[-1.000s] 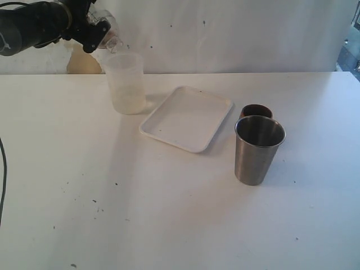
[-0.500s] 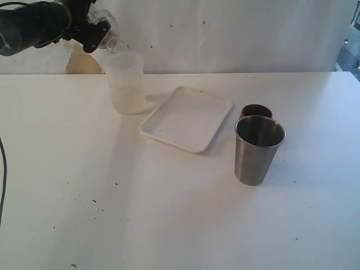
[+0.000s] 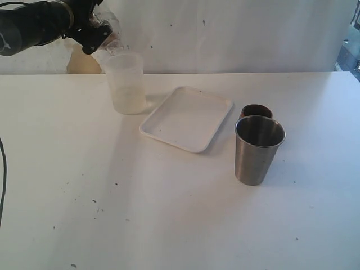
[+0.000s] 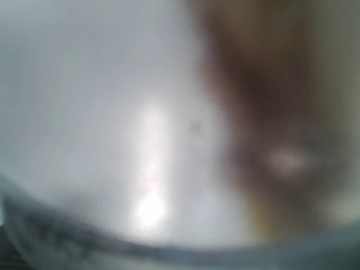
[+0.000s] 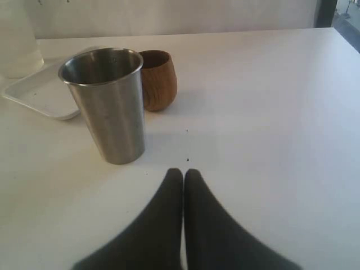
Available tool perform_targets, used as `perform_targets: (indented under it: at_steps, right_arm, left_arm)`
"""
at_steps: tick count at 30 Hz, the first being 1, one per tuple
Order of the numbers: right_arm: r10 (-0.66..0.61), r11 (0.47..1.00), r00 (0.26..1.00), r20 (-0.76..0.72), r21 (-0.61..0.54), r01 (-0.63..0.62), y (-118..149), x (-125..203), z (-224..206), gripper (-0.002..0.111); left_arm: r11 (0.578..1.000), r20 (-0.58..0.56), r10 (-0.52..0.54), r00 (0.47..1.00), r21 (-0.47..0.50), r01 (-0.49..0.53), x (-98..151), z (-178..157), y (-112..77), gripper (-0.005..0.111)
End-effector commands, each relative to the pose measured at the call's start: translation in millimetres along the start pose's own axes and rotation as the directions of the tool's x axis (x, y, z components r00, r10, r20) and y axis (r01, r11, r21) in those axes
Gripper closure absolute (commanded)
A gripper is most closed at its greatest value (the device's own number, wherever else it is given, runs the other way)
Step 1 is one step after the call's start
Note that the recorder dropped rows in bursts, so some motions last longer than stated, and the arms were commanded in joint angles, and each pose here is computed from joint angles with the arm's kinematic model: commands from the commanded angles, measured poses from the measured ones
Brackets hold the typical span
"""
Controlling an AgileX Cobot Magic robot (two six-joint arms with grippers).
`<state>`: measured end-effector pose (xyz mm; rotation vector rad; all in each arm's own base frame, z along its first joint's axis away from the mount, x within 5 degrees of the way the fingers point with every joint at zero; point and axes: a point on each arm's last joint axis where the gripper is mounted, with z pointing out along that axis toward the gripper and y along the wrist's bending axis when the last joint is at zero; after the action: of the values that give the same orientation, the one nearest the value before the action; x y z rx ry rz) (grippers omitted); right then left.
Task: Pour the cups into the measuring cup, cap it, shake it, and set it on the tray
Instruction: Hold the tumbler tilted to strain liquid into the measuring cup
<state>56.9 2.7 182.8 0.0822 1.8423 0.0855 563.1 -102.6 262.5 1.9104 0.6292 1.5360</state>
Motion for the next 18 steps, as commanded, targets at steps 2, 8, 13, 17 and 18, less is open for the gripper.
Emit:
perform_targets:
  at_steps: [2,8,13,17,18]
  right_arm:
    - [-0.006,1.000,1.000,0.014,0.001,0.006,-0.2,-0.4,-0.2,0.108]
    - [-0.006,1.000,1.000,0.014,0.001,0.006,-0.2,-0.4,-0.2,0.108]
    - [-0.006,1.000,1.000,0.014,0.001,0.006,-0.2,-0.4,-0.2,0.108]
    - [-0.006,1.000,1.000,0.014,0.001,0.006,-0.2,-0.4,-0.2,0.108]
    - [-0.006,1.000,1.000,0.014,0.001,0.006,-0.2,-0.4,-0.2,0.108]
  left_arm:
    - [0.999,-0.012,0.000,1.000,-0.038,-0.001,8.1,-4.2,11.7,0.107]
    - [0.996,-0.012,0.081,0.997,-0.043,-0.082,7.8,-4.2,12.3,0.107]
    - [0.985,-0.016,0.164,0.986,-0.042,-0.165,7.8,-4.2,12.3,0.107]
    - [0.988,-0.015,0.145,0.989,-0.042,-0.145,7.8,-4.2,12.3,0.107]
    - [0.991,-0.014,0.124,0.992,-0.043,-0.125,7.8,-4.2,12.3,0.107]
